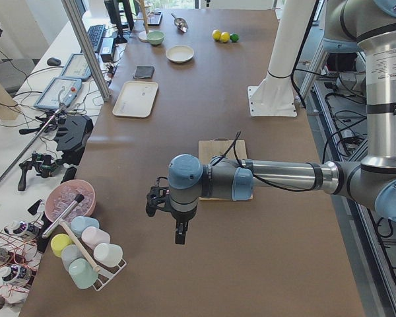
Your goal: Place red cherry on plate
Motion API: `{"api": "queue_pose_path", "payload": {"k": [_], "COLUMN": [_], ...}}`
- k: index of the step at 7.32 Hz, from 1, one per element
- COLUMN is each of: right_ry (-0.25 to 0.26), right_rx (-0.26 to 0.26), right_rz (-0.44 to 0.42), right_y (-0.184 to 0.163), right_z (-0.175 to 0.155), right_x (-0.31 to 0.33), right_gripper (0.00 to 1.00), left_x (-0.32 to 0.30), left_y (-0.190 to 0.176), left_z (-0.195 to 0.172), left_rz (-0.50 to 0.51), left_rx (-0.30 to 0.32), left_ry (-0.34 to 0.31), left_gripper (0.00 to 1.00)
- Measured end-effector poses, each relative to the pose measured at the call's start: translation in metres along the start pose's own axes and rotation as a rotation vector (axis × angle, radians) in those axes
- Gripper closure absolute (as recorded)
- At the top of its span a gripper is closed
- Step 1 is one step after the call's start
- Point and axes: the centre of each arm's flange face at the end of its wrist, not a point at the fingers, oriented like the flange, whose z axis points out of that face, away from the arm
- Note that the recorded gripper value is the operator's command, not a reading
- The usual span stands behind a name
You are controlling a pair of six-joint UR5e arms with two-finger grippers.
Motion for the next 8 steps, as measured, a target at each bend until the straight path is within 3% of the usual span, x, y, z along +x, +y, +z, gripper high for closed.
{"api": "queue_pose_path", "payload": {"k": [5,6,8], "right_ry": [-0.001,0.001,0.012], "right_rx": [0.012,0.032,0.142], "right_rz": [-0.003,-0.014,-0.09], "right_y": [-0.001,-0.005,-0.013], "right_z": [-0.003,-0.011,-0.031], "right_x": [-0.002,-0.007,-0.019], "right_gripper": [0.0,0.0,0.0], "left_x": [0.015,0.019,0.023], "left_y": [-0.002,-0.002,-0.004], "left_z": [-0.02,-0.025,-0.031], "left_rz": [0.03,0.038,0.043], "left_rx": [0.039,0.05,0.062], "left_ry": [-0.002,-0.002,-0.003], "left_gripper": [0.02,0.02,0.02]}}
